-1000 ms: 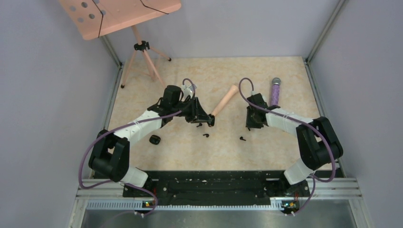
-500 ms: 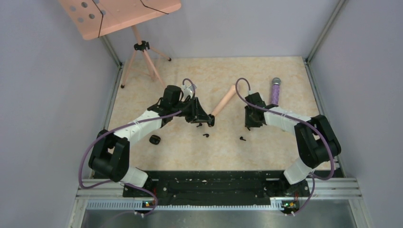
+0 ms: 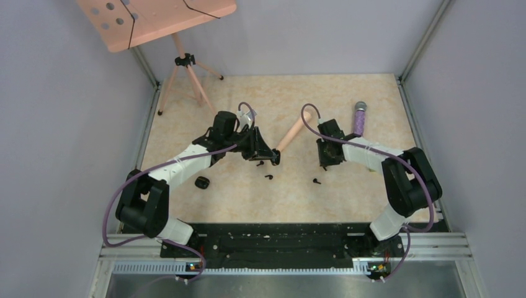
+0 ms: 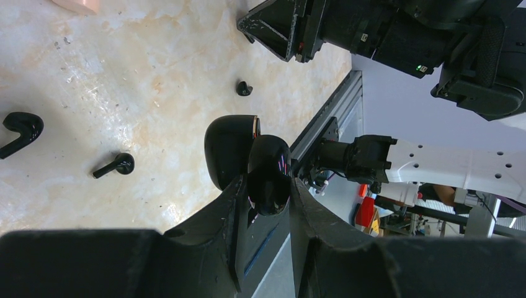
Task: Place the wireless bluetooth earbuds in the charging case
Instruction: Insert the left earbud into the left side groove of the charging case.
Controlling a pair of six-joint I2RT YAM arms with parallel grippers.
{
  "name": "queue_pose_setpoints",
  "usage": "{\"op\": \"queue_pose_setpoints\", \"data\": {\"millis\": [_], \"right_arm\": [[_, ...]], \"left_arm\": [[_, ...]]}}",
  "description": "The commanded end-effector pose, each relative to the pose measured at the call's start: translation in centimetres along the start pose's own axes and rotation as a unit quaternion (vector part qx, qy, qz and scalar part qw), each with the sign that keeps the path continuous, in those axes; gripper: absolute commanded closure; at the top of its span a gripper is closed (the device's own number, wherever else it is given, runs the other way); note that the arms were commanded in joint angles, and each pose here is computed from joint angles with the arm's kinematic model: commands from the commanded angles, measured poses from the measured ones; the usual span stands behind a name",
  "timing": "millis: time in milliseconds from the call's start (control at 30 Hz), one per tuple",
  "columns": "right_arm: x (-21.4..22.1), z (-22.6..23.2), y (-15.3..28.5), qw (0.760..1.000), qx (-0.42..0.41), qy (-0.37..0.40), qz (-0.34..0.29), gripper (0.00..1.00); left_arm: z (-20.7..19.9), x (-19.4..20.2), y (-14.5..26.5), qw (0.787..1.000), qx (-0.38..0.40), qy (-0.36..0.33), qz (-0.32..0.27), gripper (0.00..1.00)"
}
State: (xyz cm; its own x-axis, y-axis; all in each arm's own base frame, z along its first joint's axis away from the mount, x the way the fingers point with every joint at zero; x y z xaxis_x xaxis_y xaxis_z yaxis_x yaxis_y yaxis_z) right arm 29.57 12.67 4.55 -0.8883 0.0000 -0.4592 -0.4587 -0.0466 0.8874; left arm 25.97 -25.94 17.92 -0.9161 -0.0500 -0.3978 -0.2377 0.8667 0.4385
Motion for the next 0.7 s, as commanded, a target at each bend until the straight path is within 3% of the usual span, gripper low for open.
{"op": "queue_pose_setpoints", "data": {"millis": [0,200,667], "right_arm": [[2.0,0.0,-1.0,0.998,-0.001,0.033,0.048,0.71],[2.4,0.3,-0.9,0.997,-0.017,0.042,0.058,0.62],[3.1,-0.3,-0.8,0.995,-0.002,0.055,0.086,0.63]], "left_arm": [[-1.4,-1.1,0.4,0.999,0.015,-0.028,-0.017,1.0],[-1.4,-1.1,0.3,0.999,0.014,-0.027,-0.016,1.0],[-1.2,-0.9,0.3,0.999,0.013,-0.027,-0.016,1.0]]}}
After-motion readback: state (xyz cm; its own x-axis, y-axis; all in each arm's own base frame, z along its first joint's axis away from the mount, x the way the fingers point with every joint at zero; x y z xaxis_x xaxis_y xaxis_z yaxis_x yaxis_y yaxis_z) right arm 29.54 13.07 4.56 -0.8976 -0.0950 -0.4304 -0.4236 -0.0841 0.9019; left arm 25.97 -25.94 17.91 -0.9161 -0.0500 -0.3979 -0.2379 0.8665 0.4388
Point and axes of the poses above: each gripper's point midway between its finger pads, its own y axis back along the fingers, its own z axis along the line the jaws close on, x = y × z, the point moved 3 cm from there along y, back along the fingers, and after that the axes turned 5 degrees about -y, right-handed, at the moved point
